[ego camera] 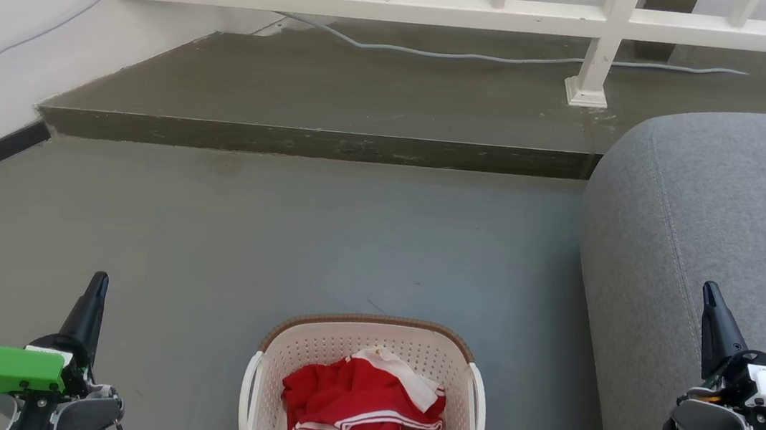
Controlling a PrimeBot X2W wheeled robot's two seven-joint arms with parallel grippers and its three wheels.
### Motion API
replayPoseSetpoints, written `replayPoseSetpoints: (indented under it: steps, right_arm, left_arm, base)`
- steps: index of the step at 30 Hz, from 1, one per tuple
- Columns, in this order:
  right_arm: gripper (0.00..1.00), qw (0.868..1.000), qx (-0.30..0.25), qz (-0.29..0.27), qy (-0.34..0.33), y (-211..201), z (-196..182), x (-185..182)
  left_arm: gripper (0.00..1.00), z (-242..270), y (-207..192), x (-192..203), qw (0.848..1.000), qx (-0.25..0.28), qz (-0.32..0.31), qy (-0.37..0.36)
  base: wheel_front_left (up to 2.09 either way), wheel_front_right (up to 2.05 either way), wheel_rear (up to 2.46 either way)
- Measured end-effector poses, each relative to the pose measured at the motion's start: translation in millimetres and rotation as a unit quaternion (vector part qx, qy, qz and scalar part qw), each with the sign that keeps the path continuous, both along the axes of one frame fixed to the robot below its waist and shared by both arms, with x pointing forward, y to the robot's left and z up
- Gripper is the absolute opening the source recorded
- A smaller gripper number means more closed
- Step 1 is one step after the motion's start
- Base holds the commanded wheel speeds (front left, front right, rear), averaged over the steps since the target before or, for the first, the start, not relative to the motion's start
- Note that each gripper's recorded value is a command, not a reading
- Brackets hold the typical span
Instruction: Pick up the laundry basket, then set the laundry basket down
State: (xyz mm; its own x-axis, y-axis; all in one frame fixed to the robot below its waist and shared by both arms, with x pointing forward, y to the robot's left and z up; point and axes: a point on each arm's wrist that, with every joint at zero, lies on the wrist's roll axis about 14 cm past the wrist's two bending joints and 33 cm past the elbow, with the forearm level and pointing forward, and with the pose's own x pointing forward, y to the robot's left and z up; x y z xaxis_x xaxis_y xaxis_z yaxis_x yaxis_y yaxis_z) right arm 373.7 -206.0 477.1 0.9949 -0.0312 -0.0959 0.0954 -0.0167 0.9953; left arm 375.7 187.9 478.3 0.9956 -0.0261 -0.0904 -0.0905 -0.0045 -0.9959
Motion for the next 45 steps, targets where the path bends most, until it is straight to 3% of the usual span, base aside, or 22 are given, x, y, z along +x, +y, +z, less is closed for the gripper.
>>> replayPoseSetpoints:
  steps: [45]
  right_arm:
    - [0.00, 1.000, 0.000, 0.000, 0.000, -0.1, 0.1, 0.0]
  left_arm:
    - [0.00, 0.1, 0.3, 0.0, 1.000, 0.000, 0.000, 0.000]
  base:
    - [0.00, 0.00, 0.00]
